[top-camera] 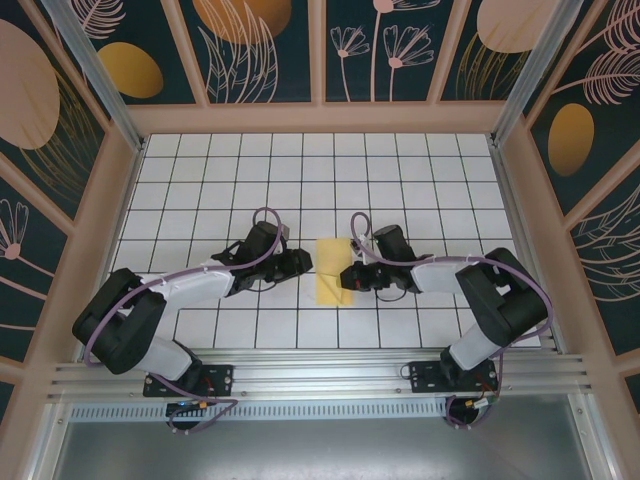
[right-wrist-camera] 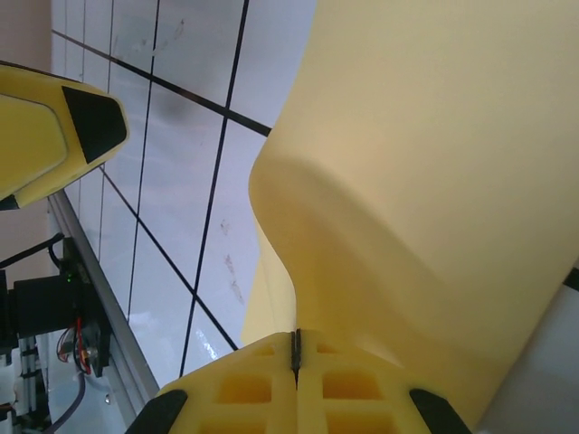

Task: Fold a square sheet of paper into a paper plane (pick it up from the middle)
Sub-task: Fold the triangle a second time at the center of the table.

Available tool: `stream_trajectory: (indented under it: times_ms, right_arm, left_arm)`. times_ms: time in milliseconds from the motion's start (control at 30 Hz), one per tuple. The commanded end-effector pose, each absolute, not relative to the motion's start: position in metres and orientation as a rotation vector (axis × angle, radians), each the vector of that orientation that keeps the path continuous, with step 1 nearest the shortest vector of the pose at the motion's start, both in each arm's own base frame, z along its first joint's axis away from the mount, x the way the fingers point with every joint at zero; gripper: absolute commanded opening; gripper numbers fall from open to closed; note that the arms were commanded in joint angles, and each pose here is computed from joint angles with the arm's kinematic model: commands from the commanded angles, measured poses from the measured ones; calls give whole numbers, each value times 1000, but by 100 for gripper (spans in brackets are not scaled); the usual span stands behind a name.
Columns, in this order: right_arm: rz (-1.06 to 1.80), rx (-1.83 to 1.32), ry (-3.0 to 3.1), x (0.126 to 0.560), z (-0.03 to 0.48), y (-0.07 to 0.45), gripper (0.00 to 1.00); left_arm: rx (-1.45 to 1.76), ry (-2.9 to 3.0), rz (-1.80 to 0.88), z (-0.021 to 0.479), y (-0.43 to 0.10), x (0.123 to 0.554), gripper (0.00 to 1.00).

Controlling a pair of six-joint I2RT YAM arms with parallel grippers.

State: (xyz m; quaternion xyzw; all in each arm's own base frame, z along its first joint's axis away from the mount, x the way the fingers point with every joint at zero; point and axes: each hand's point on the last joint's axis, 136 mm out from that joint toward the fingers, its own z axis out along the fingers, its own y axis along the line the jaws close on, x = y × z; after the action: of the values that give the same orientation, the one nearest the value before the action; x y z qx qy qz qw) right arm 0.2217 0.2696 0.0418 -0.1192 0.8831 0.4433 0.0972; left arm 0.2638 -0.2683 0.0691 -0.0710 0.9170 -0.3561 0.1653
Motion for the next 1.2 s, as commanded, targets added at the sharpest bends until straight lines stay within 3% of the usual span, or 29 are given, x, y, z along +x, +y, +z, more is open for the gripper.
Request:
stream_trajectory:
  times_ms: [0, 300, 700, 1167]
  right_arm:
    - [1379, -333, 2560, 230, 53, 278, 0]
    - [1418, -89, 2481, 238, 69, 280, 0]
    - [1411, -86, 2504, 235, 62, 292, 0]
    - [1389, -81, 2520, 236, 56, 291, 0]
  left_arm:
    - [-136, 2589, -1060, 76, -275, 263, 41]
    - [-127, 2622, -1125, 70, -276, 245, 21]
    - [-75, 2666, -1221, 57, -301, 238, 12]
    - [-95, 2808, -1096, 16, -307, 231, 4]
